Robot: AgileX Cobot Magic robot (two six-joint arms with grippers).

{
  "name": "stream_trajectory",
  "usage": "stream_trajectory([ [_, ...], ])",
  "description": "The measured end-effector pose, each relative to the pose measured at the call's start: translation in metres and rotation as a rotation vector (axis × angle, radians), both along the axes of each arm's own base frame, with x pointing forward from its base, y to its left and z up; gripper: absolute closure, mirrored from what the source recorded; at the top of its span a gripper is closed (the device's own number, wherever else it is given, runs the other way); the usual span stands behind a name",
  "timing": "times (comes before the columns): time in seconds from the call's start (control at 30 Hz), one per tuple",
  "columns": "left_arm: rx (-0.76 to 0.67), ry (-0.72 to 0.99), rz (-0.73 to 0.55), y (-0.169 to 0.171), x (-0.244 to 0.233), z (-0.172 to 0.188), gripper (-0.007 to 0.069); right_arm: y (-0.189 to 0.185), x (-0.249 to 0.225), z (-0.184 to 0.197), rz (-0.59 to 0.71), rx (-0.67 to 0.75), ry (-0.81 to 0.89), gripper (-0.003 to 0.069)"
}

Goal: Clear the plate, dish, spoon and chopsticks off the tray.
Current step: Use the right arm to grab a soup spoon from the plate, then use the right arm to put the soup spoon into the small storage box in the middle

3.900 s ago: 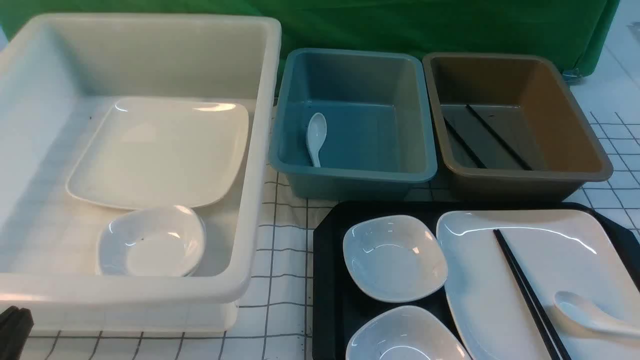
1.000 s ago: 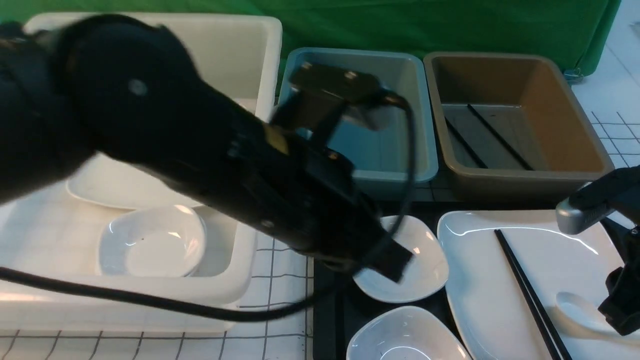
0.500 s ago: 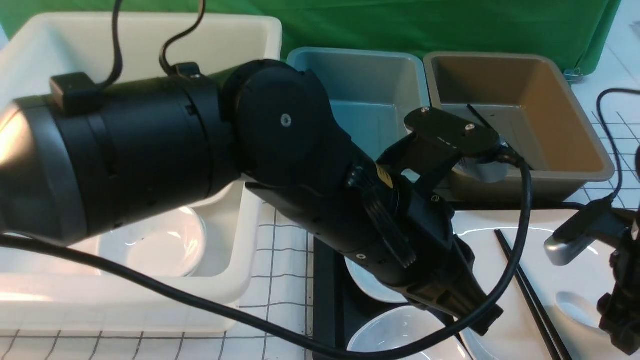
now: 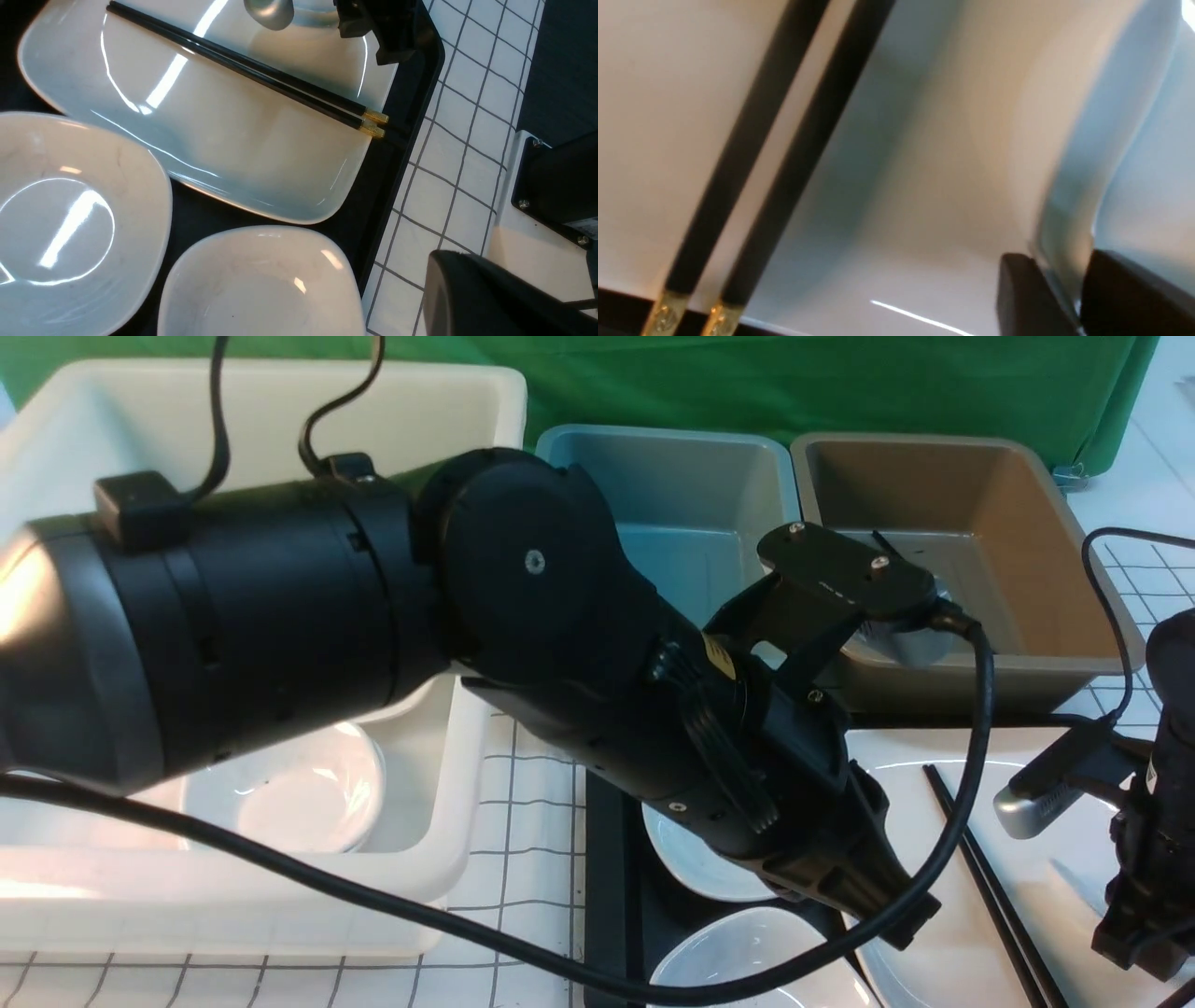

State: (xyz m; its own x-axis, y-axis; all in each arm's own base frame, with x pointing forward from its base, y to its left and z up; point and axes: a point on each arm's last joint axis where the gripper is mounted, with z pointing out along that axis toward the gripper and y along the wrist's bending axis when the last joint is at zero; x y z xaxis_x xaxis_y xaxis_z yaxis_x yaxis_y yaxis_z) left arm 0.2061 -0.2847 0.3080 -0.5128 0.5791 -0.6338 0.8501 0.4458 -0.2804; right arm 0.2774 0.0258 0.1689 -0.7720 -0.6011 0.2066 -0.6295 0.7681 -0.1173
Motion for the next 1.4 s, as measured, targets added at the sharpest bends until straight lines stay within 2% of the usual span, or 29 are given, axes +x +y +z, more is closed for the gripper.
stream_trajectory([
  [0.07, -0.004, -0.012, 0.005, 0.0, 0.001, 0.0, 0.0629, 0.0, 0.0, 0.001, 0.006, -0.002, 0.007, 0.0587],
  [0.13, -0.013, -0.022, 0.014, -0.001, 0.002, 0.001, 0.0629, 0.0, 0.001, 0.003, 0.008, -0.002, 0.007, 0.0629],
  [0.33, -0.032, -0.043, 0.027, -0.002, 0.005, 0.004, 0.0629, 0.003, 0.008, 0.021, -0.009, 0.012, -0.025, 0.0632],
  [0.43, -0.041, -0.047, 0.044, 0.0, 0.008, 0.006, 0.0629, 0.007, 0.009, 0.04, -0.039, 0.064, -0.08, 0.0632],
  [0.6, -0.056, -0.01, 0.153, 0.014, 0.027, 0.009, 0.0629, 0.023, 0.002, 0.081, -0.069, 0.208, -0.205, 0.0632],
  [0.77, -0.087, -0.022, 0.279, 0.048, 0.065, 0.034, 0.0629, 0.061, -0.006, 0.146, 0.008, 0.458, -0.439, 0.0632],
  [0.9, -0.123, -0.058, 0.391, 0.079, 0.092, 0.053, 0.0629, 0.091, 0.012, 0.19, 0.049, 0.636, -0.663, 0.0632],
  [0.97, -0.134, -0.059, 0.438, 0.09, 0.1, 0.056, 0.0629, 0.098, 0.021, 0.2, 0.041, 0.689, -0.721, 0.0632],
  [1.0, -0.142, -0.061, 0.496, 0.105, 0.109, 0.059, 0.0629, 0.108, 0.036, 0.211, 0.025, 0.76, -0.78, 0.0632],
  [1.13, -0.151, -0.049, 0.572, 0.123, 0.119, 0.06, 0.0629, 0.123, 0.075, 0.205, -0.016, 0.822, -0.825, 0.0632],
  [1.17, -0.15, -0.042, 0.586, 0.127, 0.12, 0.06, 0.0629, 0.131, 0.098, 0.194, -0.039, 0.827, -0.827, 0.0632],
  [1.27, -0.143, -0.03, 0.583, 0.128, 0.119, 0.06, 0.0629, 0.139, 0.12, 0.177, -0.075, 0.829, -0.809, 0.0631],
  [1.4, -0.136, 0.011, 0.585, 0.127, 0.117, 0.058, 0.0629, 0.151, 0.157, 0.13, -0.135, 0.81, -0.739, 0.0596],
])
